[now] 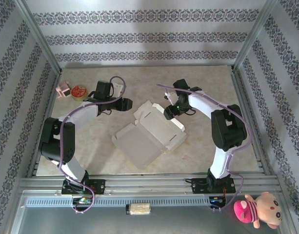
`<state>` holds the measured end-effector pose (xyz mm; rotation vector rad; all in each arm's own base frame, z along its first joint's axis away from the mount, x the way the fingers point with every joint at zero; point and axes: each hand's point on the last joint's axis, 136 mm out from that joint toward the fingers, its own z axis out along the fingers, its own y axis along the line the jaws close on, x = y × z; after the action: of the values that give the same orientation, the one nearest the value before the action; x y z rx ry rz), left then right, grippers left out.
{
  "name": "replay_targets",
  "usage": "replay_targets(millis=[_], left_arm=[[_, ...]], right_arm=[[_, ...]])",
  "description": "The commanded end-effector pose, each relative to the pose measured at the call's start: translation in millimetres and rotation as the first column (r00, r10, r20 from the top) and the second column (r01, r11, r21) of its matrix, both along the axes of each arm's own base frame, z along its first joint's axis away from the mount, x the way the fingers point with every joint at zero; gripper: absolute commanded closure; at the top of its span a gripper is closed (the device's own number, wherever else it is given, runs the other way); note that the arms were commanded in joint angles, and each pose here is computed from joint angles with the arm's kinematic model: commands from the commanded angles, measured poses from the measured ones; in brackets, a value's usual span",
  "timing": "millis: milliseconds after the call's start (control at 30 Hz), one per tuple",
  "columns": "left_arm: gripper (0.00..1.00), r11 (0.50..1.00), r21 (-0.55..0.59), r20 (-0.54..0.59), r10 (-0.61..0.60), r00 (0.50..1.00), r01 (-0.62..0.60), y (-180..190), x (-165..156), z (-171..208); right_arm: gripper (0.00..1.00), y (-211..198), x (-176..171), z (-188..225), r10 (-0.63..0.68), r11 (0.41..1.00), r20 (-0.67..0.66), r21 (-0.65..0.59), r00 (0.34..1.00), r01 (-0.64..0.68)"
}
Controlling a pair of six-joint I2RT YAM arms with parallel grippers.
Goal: Fold the paper box
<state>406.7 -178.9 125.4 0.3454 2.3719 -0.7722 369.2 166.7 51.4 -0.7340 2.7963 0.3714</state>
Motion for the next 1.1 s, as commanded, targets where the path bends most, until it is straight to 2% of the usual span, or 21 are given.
replay_targets(millis=[0, 100, 233, 300, 500, 567, 700, 800, 967, 1067], left_arm=[[0.45, 0.999, -0.029, -0.011, -0.019, 1.000, 0.018, -3.2, -10.5, 7.2], [0.45, 1.000, -0.020, -0.009, -0.014, 1.000, 0.014, -1.5, -10.0, 6.9], [0.45, 1.000, -0.017, -0.005, -0.009, 1.000, 0.009, -0.5, -9.0, 7.7], [0.45, 1.000, -0.012, 0.002, -0.005, 1.000, 0.005, 0.1, -7.4, 8.9], [0.44, 0.997, -0.017, 0.002, 0.076, 0.997, -0.076, 7.5, 8.9, 16.4], [0.43, 0.990, -0.053, -0.033, 0.130, 0.991, -0.131, 9.8, 15.5, 20.5], [0.43, 0.979, -0.079, -0.064, 0.181, 0.981, -0.185, 17.1, 22.6, 32.9], [0.43, 0.979, -0.051, -0.049, 0.194, 0.980, -0.197, 29.0, 27.7, 40.2], [0.49, 0.975, -0.024, -0.028, 0.220, 0.975, -0.221, 54.0, 40.6, 42.7], [0.60, 0.989, -0.069, -0.020, 0.130, 0.991, -0.131, 41.7, 43.8, 41.6]], right_arm=[[0.38, 7.6, -15.9, -5.2, -0.008, 0.999, -0.126, 0.036, 0.992, 0.012], [0.49, 6.1, -16.6, -14.2, -0.004, 1.000, -0.149, 0.017, 0.989, 0.007], [0.73, 5.4, -15.2, -12.4, 0.016, 1.000, -0.115, -0.004, 0.993, -0.017], [0.81, 6.8, -15.6, -7.6, 0.053, 0.998, -0.077, -0.021, 0.996, -0.055], [1.00, 4.5, -8.9, 22.3, 0.169, 0.970, 0.076, -0.190, 0.983, -0.152], [1.00, 2.6, -2.8, 38.7, 0.221, 0.944, 0.163, -0.283, 0.962, -0.169], [1.00, 5.1, 10.3, 78.3, 0.435, 0.829, 0.357, -0.517, 0.827, -0.213], [1.00, 5.8, 24.7, 106.3, 0.543, 0.750, 0.459, -0.641, 0.703, -0.161], [0.98, 13.8, 39.3, 142.0, 0.651, 0.677, 0.544, -0.732, 0.529, -0.081], [0.98, 17.5, 45.0, 151.6, 0.678, 0.658, 0.568, -0.751, 0.466, -0.041]])
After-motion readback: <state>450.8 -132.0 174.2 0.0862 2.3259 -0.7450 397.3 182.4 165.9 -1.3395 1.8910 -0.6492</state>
